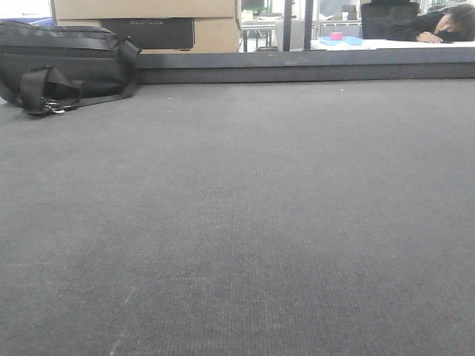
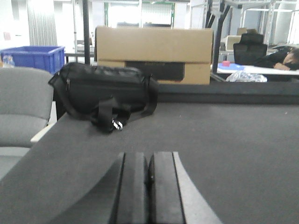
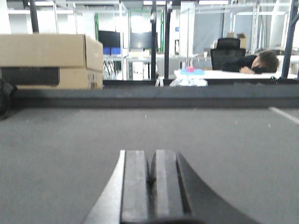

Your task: Grab block from conveyor and place in blue bin

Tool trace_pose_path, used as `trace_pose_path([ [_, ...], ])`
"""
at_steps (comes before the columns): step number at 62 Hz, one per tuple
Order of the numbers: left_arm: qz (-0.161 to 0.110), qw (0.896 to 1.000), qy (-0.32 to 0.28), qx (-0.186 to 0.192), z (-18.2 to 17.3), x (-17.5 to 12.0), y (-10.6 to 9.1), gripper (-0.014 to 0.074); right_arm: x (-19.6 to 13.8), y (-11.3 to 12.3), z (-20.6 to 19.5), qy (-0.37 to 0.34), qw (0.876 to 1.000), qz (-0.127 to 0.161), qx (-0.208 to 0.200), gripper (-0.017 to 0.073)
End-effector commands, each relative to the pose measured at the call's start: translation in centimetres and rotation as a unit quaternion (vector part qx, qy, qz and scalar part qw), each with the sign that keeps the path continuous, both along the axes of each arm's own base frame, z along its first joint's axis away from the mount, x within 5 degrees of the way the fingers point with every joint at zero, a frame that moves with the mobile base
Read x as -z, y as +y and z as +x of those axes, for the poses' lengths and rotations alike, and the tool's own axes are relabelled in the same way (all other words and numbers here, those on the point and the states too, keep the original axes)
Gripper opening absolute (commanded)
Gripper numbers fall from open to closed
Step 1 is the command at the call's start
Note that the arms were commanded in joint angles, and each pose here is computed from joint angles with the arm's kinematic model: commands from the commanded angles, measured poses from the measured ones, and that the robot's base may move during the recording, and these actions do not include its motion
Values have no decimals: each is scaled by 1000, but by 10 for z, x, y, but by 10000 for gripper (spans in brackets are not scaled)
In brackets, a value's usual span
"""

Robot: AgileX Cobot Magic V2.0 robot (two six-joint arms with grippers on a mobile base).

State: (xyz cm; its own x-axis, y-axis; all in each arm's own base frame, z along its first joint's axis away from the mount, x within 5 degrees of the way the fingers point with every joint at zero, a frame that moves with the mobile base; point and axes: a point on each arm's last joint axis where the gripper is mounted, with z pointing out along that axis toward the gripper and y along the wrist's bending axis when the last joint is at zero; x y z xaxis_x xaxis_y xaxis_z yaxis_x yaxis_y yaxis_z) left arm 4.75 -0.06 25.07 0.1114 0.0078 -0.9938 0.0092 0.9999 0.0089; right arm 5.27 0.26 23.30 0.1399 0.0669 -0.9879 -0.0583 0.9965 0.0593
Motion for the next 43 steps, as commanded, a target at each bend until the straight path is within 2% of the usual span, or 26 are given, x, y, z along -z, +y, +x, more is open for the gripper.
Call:
trace_pose_path([
  [1, 0, 1000, -2, -1, -8, -25, 0, -111, -27, -1, -8, -15, 1000, -1, 4, -162],
  [4, 0, 1000, 7, -1, -8, -37, 0, -111, -40, -1, -13, -5, 1000, -1, 5, -162],
  [13, 1, 996, 88, 0, 4, -68, 0, -111, -74, -2, -14, 98, 995, -5, 7, -162],
  [22, 2, 984, 179, 1, 37, -88, -1, -111, -100, -1, 5, 219, 976, -11, 9, -162],
  [24, 2, 980, 199, 2, 45, -91, -1, -111, -104, -1, 10, 250, 968, -12, 10, -162],
  [30, -7, 961, 278, 7, 76, -99, -2, -111, -113, 0, 34, 343, 939, -16, 11, -162],
  [34, -8, 941, 337, 9, 99, -104, -3, -111, -119, 0, 52, 398, 917, -20, 11, -162],
  [40, -8, 913, 408, 11, 127, -107, -3, -111, -124, 1, 76, 449, 893, -33, 8, -162],
  [43, -8, 906, 424, 11, 139, -110, -3, -111, -123, 2, 88, 470, 882, -34, 8, -162],
])
